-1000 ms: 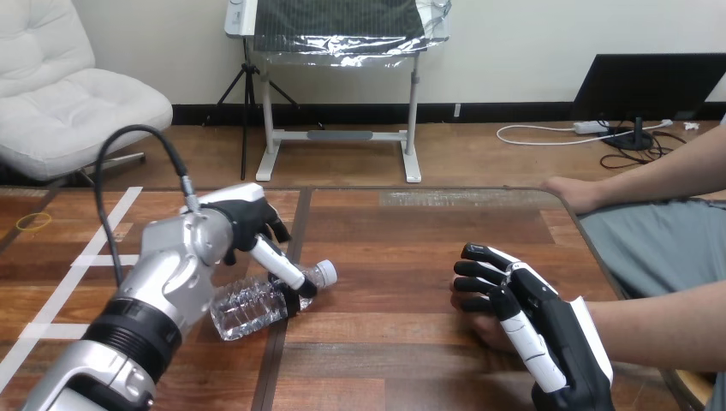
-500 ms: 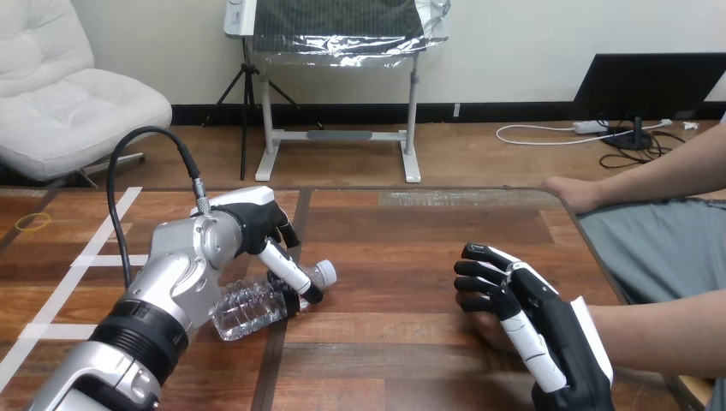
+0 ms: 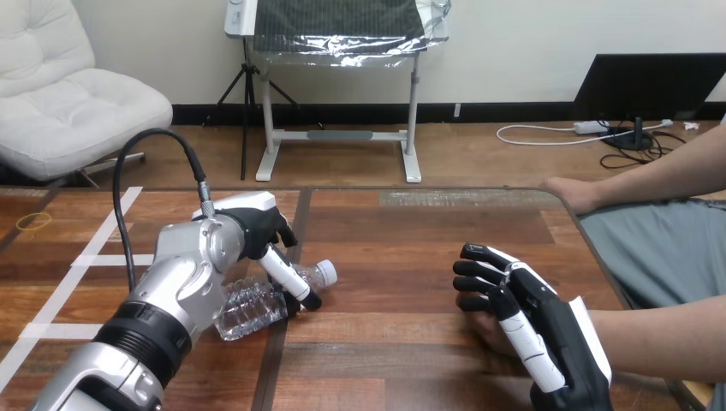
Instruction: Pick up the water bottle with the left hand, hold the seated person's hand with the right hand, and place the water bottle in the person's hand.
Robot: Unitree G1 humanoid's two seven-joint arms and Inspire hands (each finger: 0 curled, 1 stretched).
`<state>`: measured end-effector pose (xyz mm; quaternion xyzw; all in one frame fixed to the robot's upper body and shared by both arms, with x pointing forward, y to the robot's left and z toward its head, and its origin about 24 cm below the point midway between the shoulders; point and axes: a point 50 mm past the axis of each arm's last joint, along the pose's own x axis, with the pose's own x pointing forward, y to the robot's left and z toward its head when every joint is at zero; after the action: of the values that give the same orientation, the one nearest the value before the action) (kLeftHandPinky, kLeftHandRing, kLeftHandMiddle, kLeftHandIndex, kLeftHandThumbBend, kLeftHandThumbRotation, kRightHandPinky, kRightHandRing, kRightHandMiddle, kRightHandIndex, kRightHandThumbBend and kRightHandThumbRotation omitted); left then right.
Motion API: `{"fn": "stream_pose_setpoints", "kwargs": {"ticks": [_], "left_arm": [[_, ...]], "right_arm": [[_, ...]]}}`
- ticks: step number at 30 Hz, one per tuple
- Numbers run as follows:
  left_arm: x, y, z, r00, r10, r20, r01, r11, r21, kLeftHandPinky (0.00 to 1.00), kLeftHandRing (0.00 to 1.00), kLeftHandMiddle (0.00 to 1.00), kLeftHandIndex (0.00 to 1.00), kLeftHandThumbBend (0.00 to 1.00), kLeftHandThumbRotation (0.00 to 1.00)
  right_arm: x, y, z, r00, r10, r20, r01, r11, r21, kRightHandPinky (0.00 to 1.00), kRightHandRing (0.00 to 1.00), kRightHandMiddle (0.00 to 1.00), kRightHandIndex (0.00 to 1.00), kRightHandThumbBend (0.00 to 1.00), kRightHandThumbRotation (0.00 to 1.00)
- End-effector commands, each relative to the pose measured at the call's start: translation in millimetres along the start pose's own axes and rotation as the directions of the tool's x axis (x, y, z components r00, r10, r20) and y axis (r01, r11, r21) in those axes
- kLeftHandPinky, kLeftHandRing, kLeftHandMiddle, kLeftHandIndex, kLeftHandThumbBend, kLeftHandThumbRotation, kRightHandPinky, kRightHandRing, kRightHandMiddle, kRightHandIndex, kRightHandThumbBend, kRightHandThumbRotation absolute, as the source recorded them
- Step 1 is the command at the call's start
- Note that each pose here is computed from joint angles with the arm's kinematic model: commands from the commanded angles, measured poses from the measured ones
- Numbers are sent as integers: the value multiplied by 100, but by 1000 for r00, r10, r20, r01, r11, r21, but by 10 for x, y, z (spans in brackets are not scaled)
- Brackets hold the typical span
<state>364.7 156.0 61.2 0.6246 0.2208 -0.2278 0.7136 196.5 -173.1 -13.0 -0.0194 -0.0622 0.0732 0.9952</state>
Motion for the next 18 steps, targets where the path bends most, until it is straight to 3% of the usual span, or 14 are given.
{"fn": "stream_pose_setpoints", "kwargs": {"ticks": [1,18], "left_arm": [[-26,126,58,999,42,6,-42,998,43,100,94,89,84,100,37],[-26,120,78,999,40,-16,-38,995,95,100,93,86,83,100,36]], "right_arm": [[133,20,163,995,7,95,-6,1000,-8,68,74,76,78,80,79],[132,17,166,996,5,92,-4,1000,-6,68,74,76,78,80,79]]}}
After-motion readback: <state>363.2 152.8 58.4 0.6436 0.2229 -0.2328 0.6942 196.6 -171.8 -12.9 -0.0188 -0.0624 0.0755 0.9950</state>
